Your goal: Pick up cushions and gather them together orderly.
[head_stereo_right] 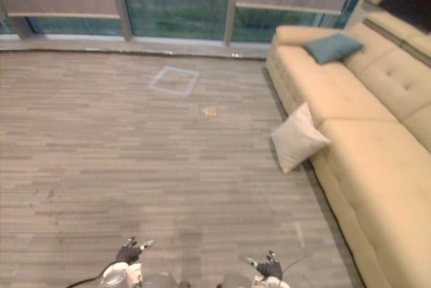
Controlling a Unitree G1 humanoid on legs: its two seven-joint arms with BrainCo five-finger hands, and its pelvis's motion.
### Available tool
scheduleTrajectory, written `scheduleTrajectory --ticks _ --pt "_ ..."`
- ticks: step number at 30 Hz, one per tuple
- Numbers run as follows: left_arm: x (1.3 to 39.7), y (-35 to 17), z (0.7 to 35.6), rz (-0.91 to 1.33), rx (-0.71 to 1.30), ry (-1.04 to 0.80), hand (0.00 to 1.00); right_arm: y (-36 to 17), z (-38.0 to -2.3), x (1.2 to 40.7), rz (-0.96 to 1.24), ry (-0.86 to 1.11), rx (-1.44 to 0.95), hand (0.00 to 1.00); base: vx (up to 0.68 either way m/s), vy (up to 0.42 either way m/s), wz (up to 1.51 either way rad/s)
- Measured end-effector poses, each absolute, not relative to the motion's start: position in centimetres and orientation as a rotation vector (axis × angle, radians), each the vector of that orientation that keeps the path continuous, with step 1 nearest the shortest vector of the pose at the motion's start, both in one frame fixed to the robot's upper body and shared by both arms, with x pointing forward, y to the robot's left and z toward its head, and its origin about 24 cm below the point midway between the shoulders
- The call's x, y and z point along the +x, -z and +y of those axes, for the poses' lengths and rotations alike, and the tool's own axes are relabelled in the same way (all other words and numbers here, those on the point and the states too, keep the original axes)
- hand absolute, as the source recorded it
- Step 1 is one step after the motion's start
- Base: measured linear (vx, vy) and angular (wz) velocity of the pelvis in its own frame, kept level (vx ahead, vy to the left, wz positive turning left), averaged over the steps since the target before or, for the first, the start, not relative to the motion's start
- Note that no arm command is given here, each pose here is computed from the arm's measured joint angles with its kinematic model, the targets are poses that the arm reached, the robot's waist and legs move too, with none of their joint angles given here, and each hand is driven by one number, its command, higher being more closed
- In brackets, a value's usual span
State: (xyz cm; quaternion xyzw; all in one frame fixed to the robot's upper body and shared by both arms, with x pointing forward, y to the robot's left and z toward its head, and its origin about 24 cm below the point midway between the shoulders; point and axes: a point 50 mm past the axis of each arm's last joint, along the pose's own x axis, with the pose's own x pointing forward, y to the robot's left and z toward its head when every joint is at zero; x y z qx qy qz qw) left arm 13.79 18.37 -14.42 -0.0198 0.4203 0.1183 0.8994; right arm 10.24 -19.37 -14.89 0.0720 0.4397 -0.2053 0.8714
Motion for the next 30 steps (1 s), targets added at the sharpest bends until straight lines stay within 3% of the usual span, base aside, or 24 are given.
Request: scheduleTrajectory --ticks 12,15,21,27,30 --pt "13.5 14.8 16.9 0.889 -0.105 -0.236 0.00 14.2 -20.0 12.1 0.862 0.437 0.167 0.00 0.65 -0.143 0.28" --pt "13.9 14.5 17.0 0.866 -0.131 -0.269 0.00 14.0 -20.4 12.9 0.855 0.429 0.153 0.00 0.68 -0.194 -0.82" --pt "13.7 14.0 19.1 0.829 -0.095 -0.310 0.00 14.2 -17.9 13.7 0.871 0.341 0.162 0.00 0.44 -0.076 -1.03" --pt "13.9 13.8 18.7 0.789 -0.126 -0.327 0.00 14.3 -17.2 13.6 0.887 0.334 0.171 0.00 0.56 0.216 -1.26" --pt "13.0 13.9 20.3 0.801 -0.117 -0.375 0.00 14.9 -16.1 12.2 0.937 0.303 0.168 0.00 0.68 0.314 -1.59"
